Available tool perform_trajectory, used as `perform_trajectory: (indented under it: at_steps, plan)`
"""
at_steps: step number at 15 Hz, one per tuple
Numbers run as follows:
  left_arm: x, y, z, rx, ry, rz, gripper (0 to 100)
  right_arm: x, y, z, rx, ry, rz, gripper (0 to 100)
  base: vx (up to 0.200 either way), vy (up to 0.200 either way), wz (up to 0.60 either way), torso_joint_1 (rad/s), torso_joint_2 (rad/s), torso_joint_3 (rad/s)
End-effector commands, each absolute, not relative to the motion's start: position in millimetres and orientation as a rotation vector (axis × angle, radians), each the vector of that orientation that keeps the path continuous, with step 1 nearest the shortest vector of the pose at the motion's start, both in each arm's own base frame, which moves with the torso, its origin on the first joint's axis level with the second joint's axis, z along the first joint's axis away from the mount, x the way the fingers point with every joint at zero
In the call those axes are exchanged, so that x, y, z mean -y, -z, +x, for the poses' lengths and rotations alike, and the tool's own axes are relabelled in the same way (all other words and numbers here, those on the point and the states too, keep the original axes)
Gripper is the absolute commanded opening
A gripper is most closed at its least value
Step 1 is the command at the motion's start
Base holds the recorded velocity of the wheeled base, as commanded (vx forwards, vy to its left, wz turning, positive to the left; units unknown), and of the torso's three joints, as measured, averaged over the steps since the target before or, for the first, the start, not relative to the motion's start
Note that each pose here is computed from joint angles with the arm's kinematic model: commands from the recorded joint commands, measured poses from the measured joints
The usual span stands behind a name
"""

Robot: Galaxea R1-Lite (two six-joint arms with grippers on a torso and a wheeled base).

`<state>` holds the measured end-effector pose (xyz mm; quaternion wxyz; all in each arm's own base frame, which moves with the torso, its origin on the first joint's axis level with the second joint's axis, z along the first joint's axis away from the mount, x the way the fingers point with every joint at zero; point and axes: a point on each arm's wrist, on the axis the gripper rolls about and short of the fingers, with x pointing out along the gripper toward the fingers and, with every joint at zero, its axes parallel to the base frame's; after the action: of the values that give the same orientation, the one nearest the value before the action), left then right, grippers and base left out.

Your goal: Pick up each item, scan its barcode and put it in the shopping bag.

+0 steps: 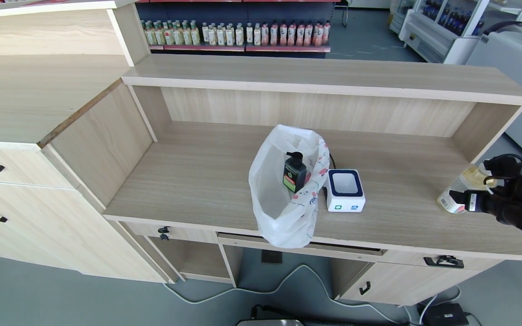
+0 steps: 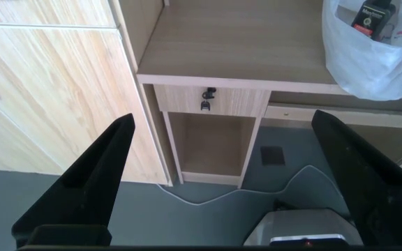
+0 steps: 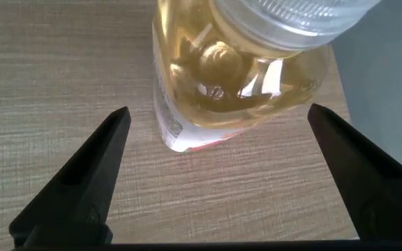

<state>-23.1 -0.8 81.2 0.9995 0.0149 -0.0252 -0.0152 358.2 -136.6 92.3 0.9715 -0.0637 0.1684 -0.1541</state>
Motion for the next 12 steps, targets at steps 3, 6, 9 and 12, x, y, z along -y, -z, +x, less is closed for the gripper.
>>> perform_trajectory:
  at_steps: [3,6,9,12]
  plan:
    - [1,-81,-23,0.051,0.03,0.03,100,127,-81,370,-0.328,0.272,-0.137,100,0.0,0.0,0.0,0.0,0.0,0.0]
    - [1,-81,-23,0.051,0.03,0.03,100,125,-76,377,-0.32,0.261,-0.164,100,0.0,0.0,0.0,0.0,0.0,0.0]
    - [1,-82,-23,0.053,0.03,0.03,100,126,-70,380,-0.305,0.258,-0.182,100,0.0,0.0,0.0,0.0,0.0,0.0]
    - [1,-82,-23,0.053,0.03,0.03,100,126,-69,382,-0.296,0.259,-0.182,100,0.0,0.0,0.0,0.0,0.0,0.0]
